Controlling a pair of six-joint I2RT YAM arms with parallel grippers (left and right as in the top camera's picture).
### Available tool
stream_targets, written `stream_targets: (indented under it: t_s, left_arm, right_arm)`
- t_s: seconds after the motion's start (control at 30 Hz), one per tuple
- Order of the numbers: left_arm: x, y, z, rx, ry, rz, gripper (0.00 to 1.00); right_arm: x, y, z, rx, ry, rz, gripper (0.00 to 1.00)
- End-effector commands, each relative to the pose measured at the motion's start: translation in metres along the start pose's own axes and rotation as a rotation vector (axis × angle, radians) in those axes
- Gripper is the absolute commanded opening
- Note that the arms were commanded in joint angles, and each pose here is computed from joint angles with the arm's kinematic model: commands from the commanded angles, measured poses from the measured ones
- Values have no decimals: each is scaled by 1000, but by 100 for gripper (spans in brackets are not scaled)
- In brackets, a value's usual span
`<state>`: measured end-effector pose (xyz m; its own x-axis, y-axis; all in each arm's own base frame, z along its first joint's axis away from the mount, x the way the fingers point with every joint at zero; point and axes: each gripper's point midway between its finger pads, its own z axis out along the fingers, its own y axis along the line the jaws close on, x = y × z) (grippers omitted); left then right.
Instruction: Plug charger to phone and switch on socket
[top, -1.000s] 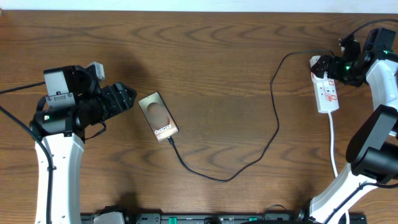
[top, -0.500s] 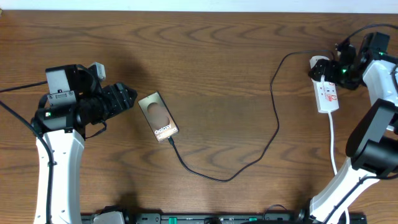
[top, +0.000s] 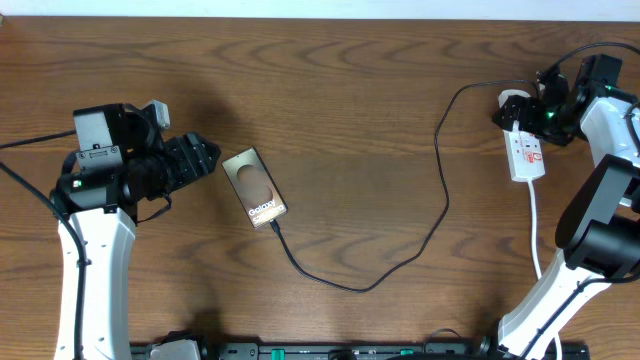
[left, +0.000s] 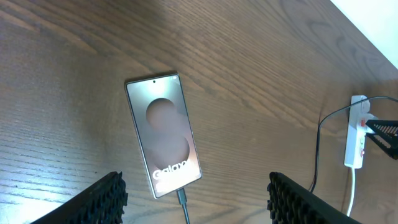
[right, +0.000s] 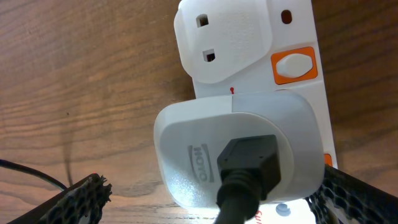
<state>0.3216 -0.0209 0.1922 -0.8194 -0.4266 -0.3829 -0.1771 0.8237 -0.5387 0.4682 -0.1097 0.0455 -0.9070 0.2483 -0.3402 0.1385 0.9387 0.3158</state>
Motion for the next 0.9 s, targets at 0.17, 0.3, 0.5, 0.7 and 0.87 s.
stream_targets:
  t_s: [0.17,0.3,0.5,0.7,0.87]
  left_arm:
    - [2,5,2,-18,9,-6,72]
    - [2,5,2,-18,9,-6,72]
    - [2,5,2,-18,9,-6,72]
    - [2,5,2,-18,9,-6,72]
    - [2,5,2,-18,9,-6,72]
  right_arm:
    - [-2,6,1,-24,-3,41,99]
    - [1,9,8,-29,13,39,99]
    - [8,21,24,-48,51,34,99]
    - [9,34,31,-56,57,30,99]
    - [9,43,34,-61,63,32,99]
